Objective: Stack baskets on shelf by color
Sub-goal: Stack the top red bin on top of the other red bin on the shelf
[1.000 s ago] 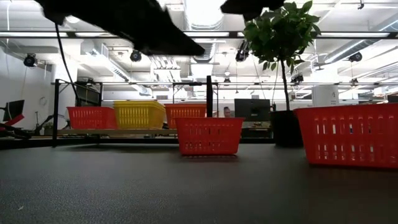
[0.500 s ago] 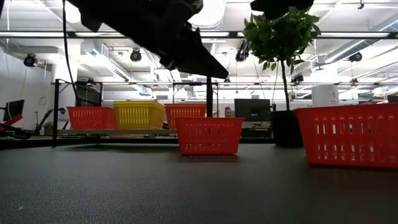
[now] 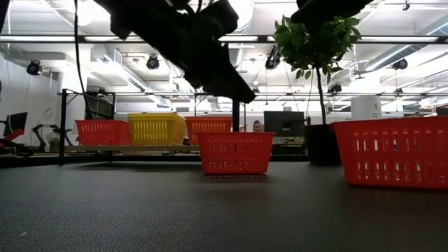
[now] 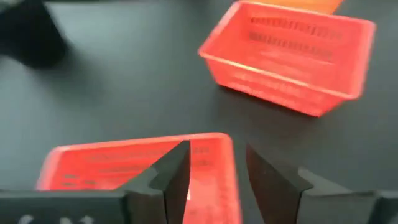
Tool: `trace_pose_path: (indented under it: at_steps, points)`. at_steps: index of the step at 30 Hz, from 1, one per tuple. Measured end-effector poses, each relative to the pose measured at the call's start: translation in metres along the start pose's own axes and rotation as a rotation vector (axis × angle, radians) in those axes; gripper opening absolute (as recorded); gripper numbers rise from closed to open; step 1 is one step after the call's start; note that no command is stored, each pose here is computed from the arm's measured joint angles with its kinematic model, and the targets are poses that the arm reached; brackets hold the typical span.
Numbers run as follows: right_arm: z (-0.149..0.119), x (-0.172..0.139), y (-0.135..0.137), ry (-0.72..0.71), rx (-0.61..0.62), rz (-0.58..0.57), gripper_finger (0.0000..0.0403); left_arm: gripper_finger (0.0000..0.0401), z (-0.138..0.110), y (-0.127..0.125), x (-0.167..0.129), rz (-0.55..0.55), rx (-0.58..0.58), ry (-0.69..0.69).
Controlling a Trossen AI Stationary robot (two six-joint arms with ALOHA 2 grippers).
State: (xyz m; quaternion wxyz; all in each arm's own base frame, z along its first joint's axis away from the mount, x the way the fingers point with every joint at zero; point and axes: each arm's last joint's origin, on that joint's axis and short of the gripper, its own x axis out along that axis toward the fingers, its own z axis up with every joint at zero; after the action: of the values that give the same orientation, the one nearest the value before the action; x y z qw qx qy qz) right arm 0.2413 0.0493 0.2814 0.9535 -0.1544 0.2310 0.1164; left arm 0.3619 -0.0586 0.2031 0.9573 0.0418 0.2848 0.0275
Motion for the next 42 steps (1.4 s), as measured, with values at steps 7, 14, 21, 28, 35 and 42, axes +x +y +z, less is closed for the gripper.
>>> trace_pose_path:
  at_steps: [7,14,21,28,35,42]
  points:
    - [-0.001,0.000,0.000,0.008,0.007,0.002,0.0073,0.0141,-0.012,-0.003,0.010,-0.066,-0.058,0.047]
    - [-0.001,0.000,0.000,0.008,0.017,0.002,0.0073,0.0141,-0.035,-0.007,0.042,-0.051,-0.070,0.124]
    - [-0.001,0.001,0.000,0.008,0.026,0.002,0.0073,0.0107,-0.032,-0.005,0.042,-0.045,-0.078,0.111]
    - [-0.001,0.001,0.000,0.008,0.025,0.003,0.0073,0.0008,-0.031,-0.011,0.038,-0.029,-0.024,0.108]
    - [-0.001,0.001,0.000,0.008,0.024,0.003,0.0073,0.0001,-0.008,-0.026,0.007,-0.003,0.148,0.030]
    - [-0.001,0.001,0.000,0.005,0.025,0.002,0.0073,0.0001,0.012,-0.025,-0.065,0.026,0.309,0.074]
